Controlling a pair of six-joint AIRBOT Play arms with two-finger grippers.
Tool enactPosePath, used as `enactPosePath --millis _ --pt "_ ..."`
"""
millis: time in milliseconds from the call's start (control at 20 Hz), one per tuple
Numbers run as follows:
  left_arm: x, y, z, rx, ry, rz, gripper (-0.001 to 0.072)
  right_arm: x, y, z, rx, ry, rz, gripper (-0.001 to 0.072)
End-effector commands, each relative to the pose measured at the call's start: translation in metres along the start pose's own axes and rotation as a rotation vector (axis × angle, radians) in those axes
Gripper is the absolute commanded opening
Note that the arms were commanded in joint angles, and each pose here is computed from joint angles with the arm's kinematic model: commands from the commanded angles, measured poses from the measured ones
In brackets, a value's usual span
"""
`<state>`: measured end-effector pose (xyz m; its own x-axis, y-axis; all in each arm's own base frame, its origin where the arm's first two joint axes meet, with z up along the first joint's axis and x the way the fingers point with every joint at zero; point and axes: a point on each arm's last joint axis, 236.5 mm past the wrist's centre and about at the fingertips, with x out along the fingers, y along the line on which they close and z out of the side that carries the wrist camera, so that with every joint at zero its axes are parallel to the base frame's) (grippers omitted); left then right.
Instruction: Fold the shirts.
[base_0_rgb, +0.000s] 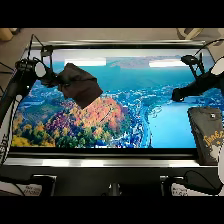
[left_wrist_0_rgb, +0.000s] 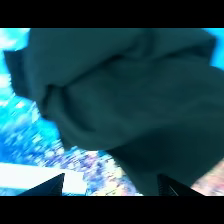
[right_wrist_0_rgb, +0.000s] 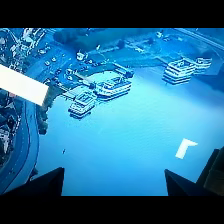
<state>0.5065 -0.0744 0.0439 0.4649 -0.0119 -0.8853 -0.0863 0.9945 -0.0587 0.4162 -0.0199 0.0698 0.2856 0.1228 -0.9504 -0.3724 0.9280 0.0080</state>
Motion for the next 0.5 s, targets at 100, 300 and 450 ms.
enactPosePath --millis 100,300,450 --pt "0.071 0.032 -0.022 -0.243 0.154 -0.037 0.0701 0.000 0.003 -0.006 0.000 0.025 0.015 0.0665" --pt "0.105 -0.001 0.004 -0.296 0.047 -0.184 0.0695 0.000 0.003 -0.005 0.000 0.022 0.014 0.0664" --pt "0.121 0.004 -0.010 -0.344 0.099 -0.165 0.0520 0.000 0.004 -0.006 0.001 0.025 0.016 0.0664"
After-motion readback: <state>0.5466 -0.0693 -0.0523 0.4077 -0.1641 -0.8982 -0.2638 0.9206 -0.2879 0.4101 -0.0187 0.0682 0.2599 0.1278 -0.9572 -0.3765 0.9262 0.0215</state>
